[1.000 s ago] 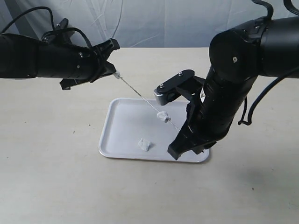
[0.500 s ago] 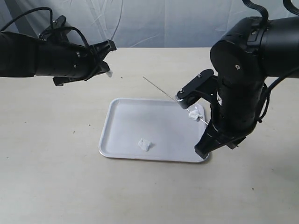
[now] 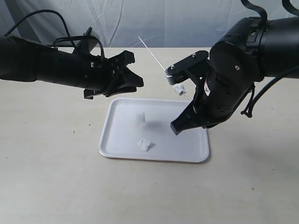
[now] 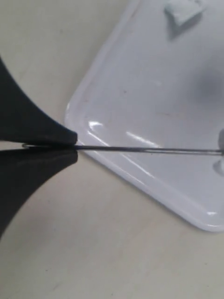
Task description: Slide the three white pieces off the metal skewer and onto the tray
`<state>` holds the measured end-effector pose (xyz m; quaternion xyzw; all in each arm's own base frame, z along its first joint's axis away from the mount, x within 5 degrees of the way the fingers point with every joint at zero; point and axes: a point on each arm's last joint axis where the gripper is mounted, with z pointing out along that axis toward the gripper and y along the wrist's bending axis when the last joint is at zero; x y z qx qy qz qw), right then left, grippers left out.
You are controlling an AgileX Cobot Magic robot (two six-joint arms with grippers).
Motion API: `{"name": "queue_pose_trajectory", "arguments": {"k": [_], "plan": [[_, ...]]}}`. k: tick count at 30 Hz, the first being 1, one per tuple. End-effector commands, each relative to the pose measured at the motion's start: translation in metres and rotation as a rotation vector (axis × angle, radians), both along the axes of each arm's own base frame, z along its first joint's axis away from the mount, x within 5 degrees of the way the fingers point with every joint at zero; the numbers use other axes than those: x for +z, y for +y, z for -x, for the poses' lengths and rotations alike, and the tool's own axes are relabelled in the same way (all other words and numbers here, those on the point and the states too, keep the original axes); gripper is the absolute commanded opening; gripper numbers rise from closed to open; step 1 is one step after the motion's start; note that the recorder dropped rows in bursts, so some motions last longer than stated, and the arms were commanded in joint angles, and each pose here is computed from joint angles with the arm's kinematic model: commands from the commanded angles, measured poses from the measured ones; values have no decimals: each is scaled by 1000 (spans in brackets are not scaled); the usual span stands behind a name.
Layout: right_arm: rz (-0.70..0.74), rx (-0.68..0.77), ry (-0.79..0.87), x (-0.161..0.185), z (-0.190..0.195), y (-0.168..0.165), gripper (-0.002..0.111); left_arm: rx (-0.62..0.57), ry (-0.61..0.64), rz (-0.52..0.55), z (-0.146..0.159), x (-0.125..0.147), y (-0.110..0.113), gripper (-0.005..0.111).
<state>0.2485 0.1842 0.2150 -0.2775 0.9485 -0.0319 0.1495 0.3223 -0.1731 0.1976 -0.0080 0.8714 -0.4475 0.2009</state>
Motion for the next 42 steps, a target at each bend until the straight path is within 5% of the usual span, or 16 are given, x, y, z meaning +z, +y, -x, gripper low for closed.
{"name": "queue_pose_trajectory", "arguments": {"k": [1, 13, 28, 34, 42], "plan": [[-61, -29, -64, 2, -6, 4, -1, -22, -25, 58, 0, 5, -4, 46], [-210, -62, -36, -7, -8, 19, -1, 1, -47, 145, -2, 12, -7, 48], [-414, -55, -29, -9, -11, 39, -1, 38, -53, 84, -3, 7, -12, 42], [-417, -58, -27, -9, -11, 39, -1, 27, -73, 74, -3, 7, -11, 6], [-401, -59, 1, -11, -9, 38, -1, 50, -112, 16, -6, 5, -8, 0]]}}
